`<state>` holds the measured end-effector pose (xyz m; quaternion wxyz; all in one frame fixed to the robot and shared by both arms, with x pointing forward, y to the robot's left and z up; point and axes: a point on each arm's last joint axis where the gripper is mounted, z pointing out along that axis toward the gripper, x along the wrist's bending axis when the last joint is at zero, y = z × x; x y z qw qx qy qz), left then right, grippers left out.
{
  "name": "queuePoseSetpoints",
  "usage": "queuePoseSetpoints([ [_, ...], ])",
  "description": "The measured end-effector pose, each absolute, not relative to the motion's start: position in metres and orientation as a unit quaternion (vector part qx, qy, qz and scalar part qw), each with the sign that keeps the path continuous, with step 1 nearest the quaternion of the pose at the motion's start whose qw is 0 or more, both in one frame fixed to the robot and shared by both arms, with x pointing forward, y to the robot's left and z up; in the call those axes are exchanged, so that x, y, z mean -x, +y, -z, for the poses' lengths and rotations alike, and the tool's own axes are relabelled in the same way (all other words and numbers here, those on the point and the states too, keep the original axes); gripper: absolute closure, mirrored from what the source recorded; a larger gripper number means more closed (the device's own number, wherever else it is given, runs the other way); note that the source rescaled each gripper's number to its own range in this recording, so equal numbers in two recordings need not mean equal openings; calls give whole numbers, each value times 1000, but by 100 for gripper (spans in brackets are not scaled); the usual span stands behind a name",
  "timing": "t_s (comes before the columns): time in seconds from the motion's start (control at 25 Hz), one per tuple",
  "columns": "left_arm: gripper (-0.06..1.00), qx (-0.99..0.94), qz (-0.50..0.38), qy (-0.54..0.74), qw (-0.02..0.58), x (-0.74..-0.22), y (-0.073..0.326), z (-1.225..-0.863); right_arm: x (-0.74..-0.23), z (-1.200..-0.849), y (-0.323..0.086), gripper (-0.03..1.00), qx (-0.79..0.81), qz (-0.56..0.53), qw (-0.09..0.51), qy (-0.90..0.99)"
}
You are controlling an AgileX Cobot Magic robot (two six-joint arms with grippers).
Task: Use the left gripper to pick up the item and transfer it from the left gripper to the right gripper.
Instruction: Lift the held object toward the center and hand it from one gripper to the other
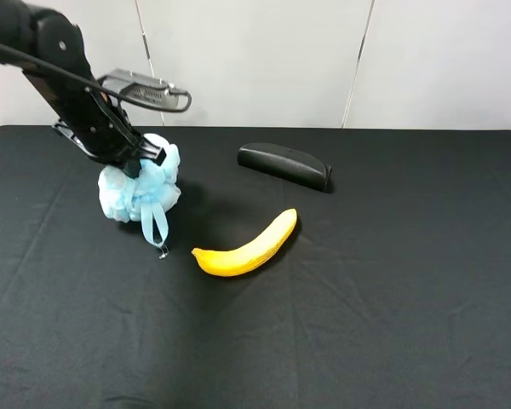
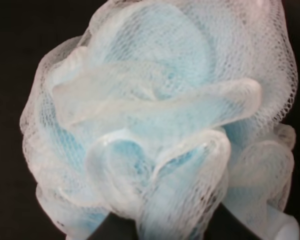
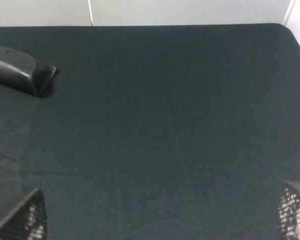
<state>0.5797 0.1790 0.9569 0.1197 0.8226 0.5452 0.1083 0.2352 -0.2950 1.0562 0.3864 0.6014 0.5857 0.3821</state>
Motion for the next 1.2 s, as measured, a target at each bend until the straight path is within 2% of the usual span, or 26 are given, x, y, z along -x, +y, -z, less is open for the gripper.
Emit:
queuePoseSetpoints([
  [0.32, 91, -811, -148, 539, 172, -573, 182, -1010, -235, -1056, -295, -3, -601, -382, 386, 586],
  [0.68, 91, -806, -152, 542, 183, -547, 191, -1055, -235, -1056, -295, -3, -601, -382, 386, 586],
  [0.96, 92, -802, -80, 546, 229, -536, 179, -1062, -235, -1056, -295, -3, -601, -382, 386, 586],
  [1.2, 92, -807, 7, 502, 311, -529, 158, -1068, -235, -1057, -290, -3, -580, -395, 375, 605],
])
